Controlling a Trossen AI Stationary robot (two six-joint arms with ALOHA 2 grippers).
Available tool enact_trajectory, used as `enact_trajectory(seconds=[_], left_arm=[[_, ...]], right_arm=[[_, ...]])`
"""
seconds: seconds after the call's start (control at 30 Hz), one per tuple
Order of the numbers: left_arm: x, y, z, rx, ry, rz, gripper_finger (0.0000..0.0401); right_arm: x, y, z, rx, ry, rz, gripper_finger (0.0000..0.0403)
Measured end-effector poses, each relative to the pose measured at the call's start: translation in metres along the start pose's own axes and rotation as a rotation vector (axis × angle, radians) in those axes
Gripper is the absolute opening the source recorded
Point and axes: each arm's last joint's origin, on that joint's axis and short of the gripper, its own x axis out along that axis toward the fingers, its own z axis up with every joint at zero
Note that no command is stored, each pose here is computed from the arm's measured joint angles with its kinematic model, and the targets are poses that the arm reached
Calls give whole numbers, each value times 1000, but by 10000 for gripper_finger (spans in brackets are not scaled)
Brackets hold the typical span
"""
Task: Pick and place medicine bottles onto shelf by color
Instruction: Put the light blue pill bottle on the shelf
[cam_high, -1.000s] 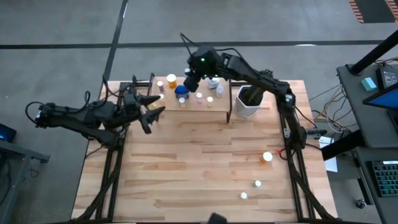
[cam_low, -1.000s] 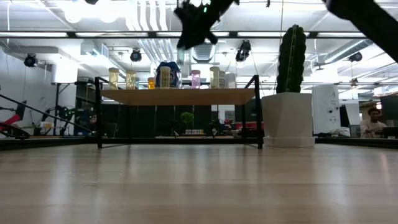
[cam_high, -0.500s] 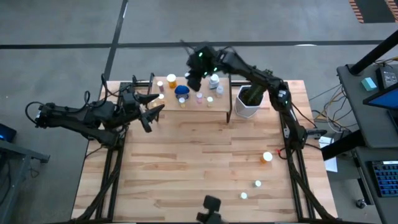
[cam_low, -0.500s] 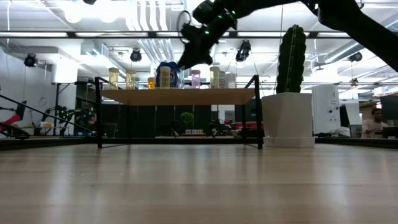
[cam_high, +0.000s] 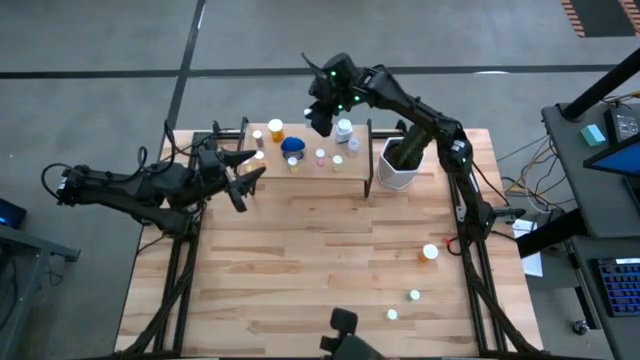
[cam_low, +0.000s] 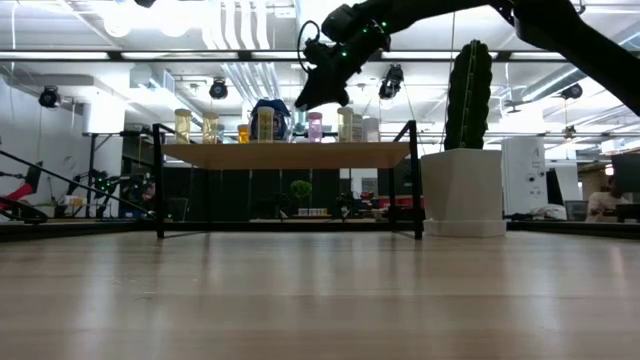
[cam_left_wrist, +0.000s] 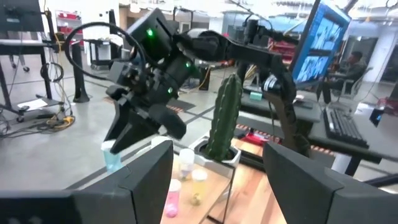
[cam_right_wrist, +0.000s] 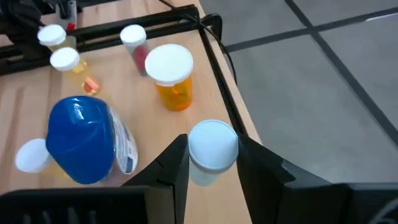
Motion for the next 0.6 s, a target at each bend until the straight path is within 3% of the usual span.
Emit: enact_trajectory(seconds=[0.17, 0.33, 0.47, 0.6], left_arm=[[1, -1, 1, -10, -9, -1, 233], [2, -2, 1, -13, -13, -1, 233], [3, -3, 0, 0, -8, -1, 233], [4, -3, -1, 3, -5, 0, 233]], right_arm=[[1, 11, -1, -1, 39, -2, 105], [-22, 22, 0, 6, 92, -7, 105], [-35, 36, 6, -12, 70, 6, 105], [-29, 37, 7, -30, 23, -67, 105]])
